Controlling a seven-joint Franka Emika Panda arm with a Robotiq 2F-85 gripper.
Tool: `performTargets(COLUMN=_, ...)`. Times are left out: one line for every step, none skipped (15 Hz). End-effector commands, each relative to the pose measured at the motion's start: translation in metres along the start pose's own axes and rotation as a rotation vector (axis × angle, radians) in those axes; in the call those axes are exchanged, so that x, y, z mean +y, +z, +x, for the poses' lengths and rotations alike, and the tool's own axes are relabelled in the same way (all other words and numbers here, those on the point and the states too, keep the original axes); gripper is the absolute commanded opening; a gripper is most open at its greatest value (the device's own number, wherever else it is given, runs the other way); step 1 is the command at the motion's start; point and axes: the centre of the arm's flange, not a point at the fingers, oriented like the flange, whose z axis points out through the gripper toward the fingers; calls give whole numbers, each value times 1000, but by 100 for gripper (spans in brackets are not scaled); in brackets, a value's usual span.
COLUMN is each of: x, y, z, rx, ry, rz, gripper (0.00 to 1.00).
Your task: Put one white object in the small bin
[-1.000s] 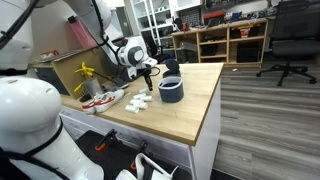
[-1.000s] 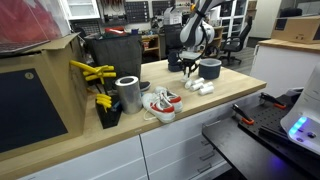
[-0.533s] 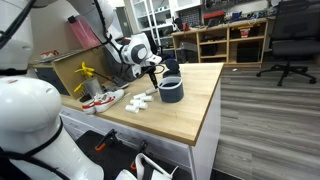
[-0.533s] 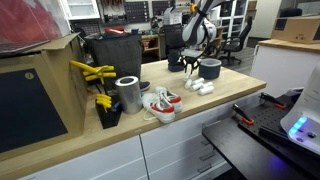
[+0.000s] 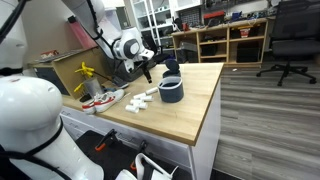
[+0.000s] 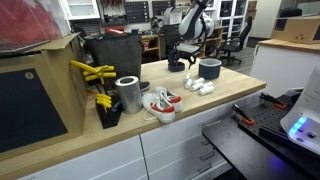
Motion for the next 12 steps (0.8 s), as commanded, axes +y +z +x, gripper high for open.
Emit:
performTargets(x=1, y=-23, z=-25, rx=-23, ry=17, rz=-5, gripper=100)
performTargets(x=4, y=-20, z=-26, rx=-28, ry=18, rz=-18, gripper=100)
performTargets(x=9, y=-17, z=-26, rx=-37, ry=23, rz=-31, gripper=100)
performTargets(x=15, y=-11, z=-24, rx=-39, ry=37, rz=-48, gripper=100)
performTargets(x=22, y=-3, z=-23, rx=-44, ry=43, rz=-64, gripper=100)
performTargets(x=30, y=4, z=-20, rx=-42, ry=49, rz=-84, gripper=100)
performTargets(x=37, y=12, z=-17, rx=-45, ry=57, rz=-97, gripper=100)
performTargets(x=44, y=18, z=-14, rx=-42, ry=59, rz=-111, gripper=100)
performTargets(x=50, y=23, z=-12, rx=-41, ry=61, rz=-125, gripper=100)
performTargets(x=55, y=27, z=-9, rx=-41, ry=62, rz=-136, gripper=100)
performTargets(x=58, y=30, z=-7, rx=-39, ry=62, rz=-145, gripper=100)
performTargets(x=60, y=33, z=-4, rx=-37, ry=60, rz=-148, gripper=100)
